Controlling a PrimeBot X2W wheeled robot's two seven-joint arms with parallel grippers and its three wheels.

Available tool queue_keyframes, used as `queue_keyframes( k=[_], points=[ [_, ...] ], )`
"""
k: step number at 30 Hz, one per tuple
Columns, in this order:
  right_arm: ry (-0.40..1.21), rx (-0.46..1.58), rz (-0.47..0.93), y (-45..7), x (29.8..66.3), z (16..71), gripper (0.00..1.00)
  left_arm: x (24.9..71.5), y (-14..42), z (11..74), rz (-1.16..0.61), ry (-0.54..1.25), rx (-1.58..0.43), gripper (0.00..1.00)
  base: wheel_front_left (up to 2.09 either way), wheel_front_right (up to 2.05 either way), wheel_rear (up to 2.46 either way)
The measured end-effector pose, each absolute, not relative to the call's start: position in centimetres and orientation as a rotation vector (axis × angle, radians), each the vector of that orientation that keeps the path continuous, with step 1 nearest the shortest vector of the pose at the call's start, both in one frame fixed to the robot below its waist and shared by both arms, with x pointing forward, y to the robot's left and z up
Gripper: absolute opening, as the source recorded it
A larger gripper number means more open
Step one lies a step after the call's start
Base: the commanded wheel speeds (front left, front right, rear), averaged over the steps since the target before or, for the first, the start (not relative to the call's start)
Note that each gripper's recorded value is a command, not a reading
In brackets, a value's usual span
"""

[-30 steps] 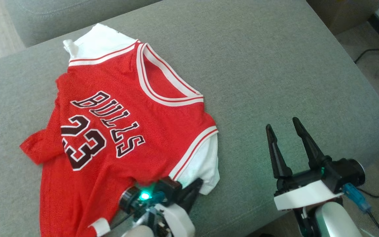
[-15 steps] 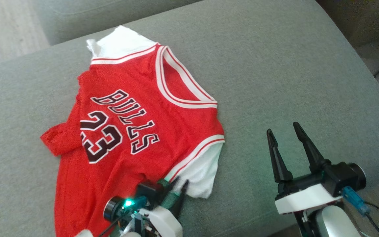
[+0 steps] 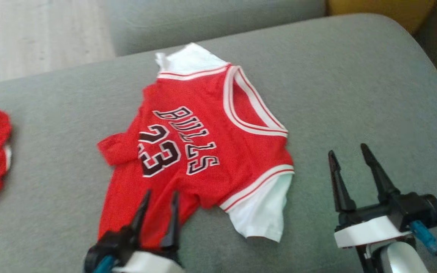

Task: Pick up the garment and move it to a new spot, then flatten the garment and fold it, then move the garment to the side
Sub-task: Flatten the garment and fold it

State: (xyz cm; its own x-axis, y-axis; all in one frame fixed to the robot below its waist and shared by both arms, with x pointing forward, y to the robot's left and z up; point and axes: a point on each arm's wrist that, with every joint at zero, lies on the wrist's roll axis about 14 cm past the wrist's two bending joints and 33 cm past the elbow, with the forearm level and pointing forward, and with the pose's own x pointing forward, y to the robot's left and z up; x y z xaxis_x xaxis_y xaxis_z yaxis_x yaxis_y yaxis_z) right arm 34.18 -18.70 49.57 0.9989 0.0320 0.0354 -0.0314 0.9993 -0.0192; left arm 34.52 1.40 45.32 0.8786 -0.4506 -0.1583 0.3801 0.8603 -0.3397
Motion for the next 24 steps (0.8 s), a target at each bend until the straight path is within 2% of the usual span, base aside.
queue_keyframes(
  k=[13,24],
  points=[
    [-0.034,-0.018,0.115,-16.3,34.6,49.3,1.0,32.2,15.5,47.3,-0.009,0.072,-0.169,1.0,0.0,0.0,0.0],
    [0.018,-0.022,0.155,-15.1,33.3,47.6,1.0,29.5,17.4,46.5,0.015,0.067,-0.158,1.0,0.0,0.0,0.0]
  ],
)
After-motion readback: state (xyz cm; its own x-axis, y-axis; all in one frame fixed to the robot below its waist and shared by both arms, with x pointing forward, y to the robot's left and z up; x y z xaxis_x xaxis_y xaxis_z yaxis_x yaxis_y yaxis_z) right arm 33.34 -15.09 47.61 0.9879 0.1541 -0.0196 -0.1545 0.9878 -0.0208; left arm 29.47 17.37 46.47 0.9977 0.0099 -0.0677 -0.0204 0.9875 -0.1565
